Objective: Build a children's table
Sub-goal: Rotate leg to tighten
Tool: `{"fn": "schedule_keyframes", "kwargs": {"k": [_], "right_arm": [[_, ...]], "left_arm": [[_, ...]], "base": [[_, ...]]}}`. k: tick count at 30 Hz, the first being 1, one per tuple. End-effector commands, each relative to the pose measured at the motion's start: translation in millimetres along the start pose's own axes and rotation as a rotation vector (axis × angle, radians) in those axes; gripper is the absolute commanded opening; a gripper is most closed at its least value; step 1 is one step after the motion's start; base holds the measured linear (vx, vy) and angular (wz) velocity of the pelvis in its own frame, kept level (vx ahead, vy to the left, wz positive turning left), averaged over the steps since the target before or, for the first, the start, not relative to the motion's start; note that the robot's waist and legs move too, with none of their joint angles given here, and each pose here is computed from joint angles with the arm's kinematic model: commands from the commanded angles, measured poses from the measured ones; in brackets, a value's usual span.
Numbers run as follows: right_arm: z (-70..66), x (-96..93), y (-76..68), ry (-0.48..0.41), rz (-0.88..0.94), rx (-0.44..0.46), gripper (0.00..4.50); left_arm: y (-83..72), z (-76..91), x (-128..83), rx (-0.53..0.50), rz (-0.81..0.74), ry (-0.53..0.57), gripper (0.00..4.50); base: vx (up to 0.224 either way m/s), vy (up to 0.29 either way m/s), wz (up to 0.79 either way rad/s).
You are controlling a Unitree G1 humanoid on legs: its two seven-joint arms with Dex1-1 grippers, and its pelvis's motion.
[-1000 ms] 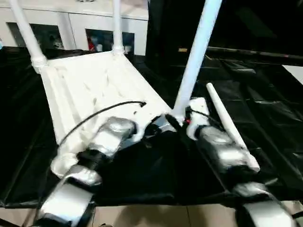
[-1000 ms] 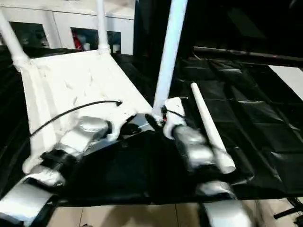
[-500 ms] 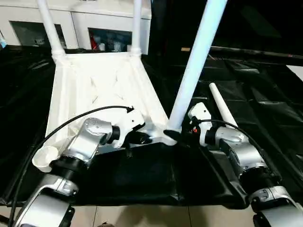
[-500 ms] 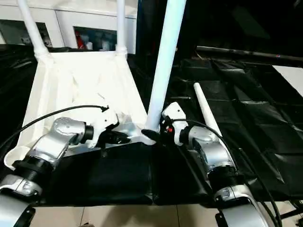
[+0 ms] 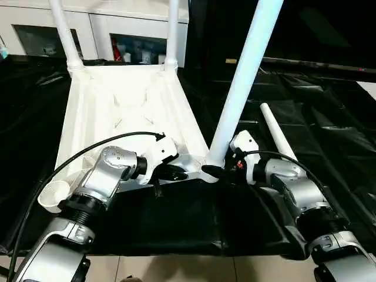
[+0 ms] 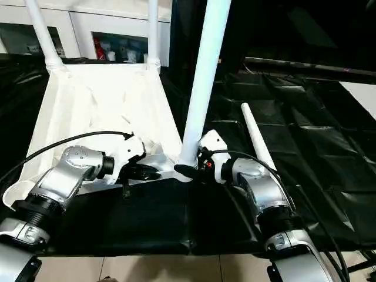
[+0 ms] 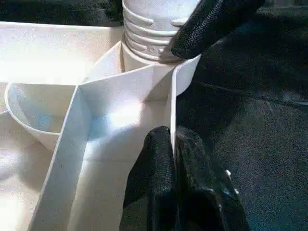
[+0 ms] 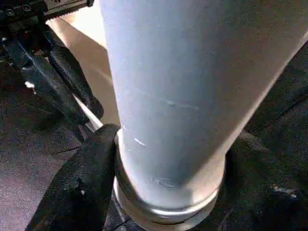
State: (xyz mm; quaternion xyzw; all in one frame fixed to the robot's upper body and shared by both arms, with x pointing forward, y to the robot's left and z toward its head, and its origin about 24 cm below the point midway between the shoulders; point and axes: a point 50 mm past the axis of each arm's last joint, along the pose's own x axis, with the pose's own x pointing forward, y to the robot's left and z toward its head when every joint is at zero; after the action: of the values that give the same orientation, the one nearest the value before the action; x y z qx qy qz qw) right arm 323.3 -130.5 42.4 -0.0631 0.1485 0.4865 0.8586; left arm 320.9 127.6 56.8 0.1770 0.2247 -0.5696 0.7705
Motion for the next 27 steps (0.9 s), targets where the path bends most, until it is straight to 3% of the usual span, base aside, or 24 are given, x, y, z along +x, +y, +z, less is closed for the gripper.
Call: {"fn": "schedule_keyframes", "kwargs": {"k": [1, 5, 8, 9, 12, 16, 18, 20, 24, 27], "right_arm": [[-6.1, -2.8, -4.6, -0.002, -0.084, 0.044, 2.79], [-13.6, 5.8, -9.9, -0.015, -0.286, 0.125, 2.77], [-19.8, 12.9, -15.8, -0.034, -0.514, 0.254, 2.76], [-23.9, 18.7, -16.2, -0.052, -0.644, 0.352, 2.76], [-25.0, 28.2, -11.1, -0.065, -0.703, 0.413, 2.76], [-13.8, 47.2, 4.9, -0.104, -0.598, 0.344, 2.76], [-7.5, 52.2, 9.9, -0.13, -0.553, 0.317, 3.31], [-4.5, 53.7, 10.7, -0.146, -0.542, 0.311, 3.48], [2.4, 47.6, 5.0, -0.171, -0.554, 0.234, 3.67], [12.3, 26.4, -5.6, -0.214, -0.57, 0.152, 3.67]], "left_arm": [[-6.3, 0.0, 11.1, -0.057, -0.033, -0.056, 0.0], [2.2, 2.8, 23.8, -0.105, 0.102, -0.027, 0.0], [11.8, 7.3, 38.1, -0.211, 0.282, -0.016, 0.0], [12.8, 12.4, 49.2, -0.233, 0.351, -0.008, 0.0], [11.0, 19.4, 58.8, -0.239, 0.381, -0.013, 0.0], [8.9, 25.6, 63.5, -0.211, 0.384, -0.005, 0.0], [9.1, 24.4, 63.2, -0.196, 0.378, 0.007, 0.0], [9.8, 22.8, 63.0, -0.199, 0.384, 0.013, 0.0], [10.4, 23.5, 60.8, -0.146, 0.383, 0.0, 0.0], [12.9, 30.6, 55.3, -0.116, 0.409, -0.078, 0.0]], "base": [[0.0, 0.0, 0.0], [0.0, 0.0, 0.0], [0.0, 0.0, 0.0], [0.0, 0.0, 0.0], [0.0, 0.0, 0.0], [0.0, 0.0, 0.0], [0.0, 0.0, 0.0], [0.0, 0.0, 0.0], [0.0, 0.0, 0.0], [0.0, 0.0, 0.0]]}}
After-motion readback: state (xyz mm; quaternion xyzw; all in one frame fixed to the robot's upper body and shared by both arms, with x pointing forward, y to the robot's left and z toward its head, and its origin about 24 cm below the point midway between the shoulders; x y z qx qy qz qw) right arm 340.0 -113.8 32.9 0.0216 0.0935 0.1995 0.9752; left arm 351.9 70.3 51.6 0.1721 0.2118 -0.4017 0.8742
